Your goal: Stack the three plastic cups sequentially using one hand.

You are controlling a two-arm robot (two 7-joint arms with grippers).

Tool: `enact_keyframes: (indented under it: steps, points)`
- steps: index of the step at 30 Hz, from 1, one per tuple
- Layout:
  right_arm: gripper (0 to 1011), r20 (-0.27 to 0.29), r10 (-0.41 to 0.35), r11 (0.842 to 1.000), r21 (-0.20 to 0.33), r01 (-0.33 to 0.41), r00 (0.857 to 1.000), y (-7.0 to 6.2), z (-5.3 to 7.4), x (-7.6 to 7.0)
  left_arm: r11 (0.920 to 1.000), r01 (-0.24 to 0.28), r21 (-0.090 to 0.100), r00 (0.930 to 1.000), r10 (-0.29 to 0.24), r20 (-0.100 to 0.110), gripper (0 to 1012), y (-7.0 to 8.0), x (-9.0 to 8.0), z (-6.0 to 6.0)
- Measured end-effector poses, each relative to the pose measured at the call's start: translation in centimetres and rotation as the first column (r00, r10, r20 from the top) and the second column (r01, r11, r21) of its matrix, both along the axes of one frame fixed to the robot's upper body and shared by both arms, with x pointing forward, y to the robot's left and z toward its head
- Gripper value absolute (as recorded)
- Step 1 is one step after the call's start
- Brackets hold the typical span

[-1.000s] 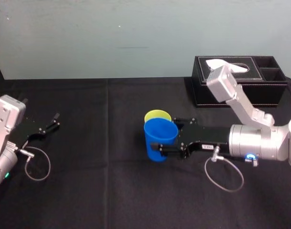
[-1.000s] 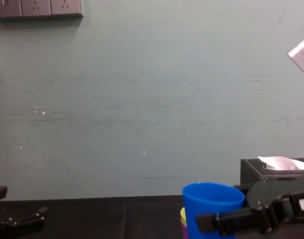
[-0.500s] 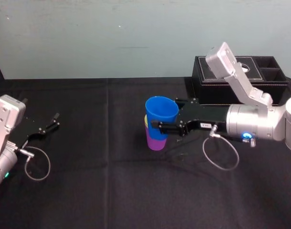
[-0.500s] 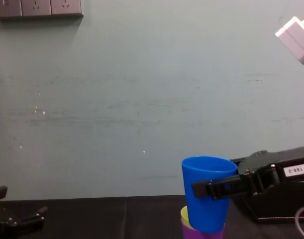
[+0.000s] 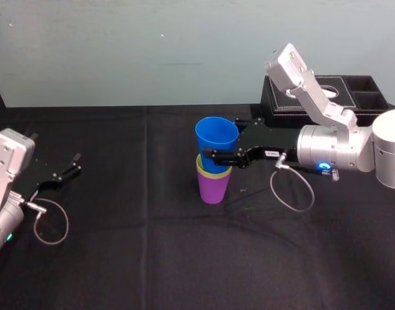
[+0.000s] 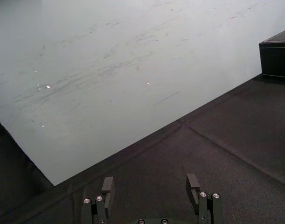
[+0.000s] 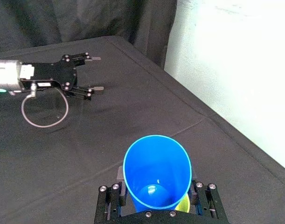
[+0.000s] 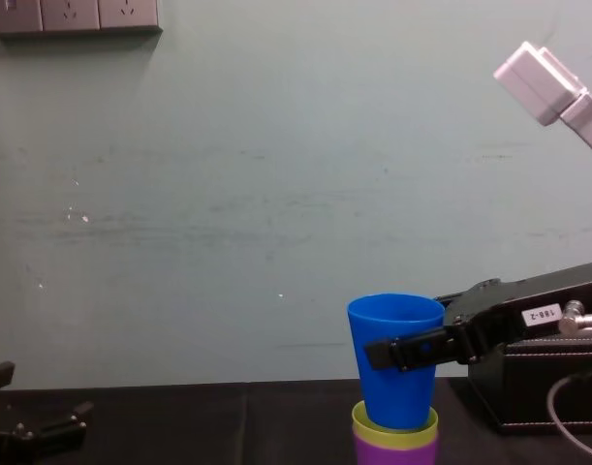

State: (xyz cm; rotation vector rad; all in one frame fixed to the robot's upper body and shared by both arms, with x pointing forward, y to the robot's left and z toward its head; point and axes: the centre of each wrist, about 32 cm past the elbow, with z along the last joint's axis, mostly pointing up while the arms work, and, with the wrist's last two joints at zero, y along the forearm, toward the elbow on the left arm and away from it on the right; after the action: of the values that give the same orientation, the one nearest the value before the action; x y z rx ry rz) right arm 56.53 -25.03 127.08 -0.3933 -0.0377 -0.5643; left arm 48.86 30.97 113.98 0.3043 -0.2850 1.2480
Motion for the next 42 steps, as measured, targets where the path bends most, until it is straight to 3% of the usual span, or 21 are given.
enact_keyframes:
  steps: [14, 42]
  points:
    - [729, -0.021, 0.007, 1.000, 0.015, -0.006, 1.000, -0.2, -0.3, 1.4, 1.0000, 0.000, 0.000, 1.0000, 0.000, 0.000, 1011, 0.0, 0.0, 0.0]
    - [728, -0.033, 0.004, 1.000, 0.011, -0.004, 0.999, -0.2, -1.6, 1.4, 1.0000, 0.000, 0.000, 1.0000, 0.000, 0.000, 1011, 0.0, 0.0, 0.0]
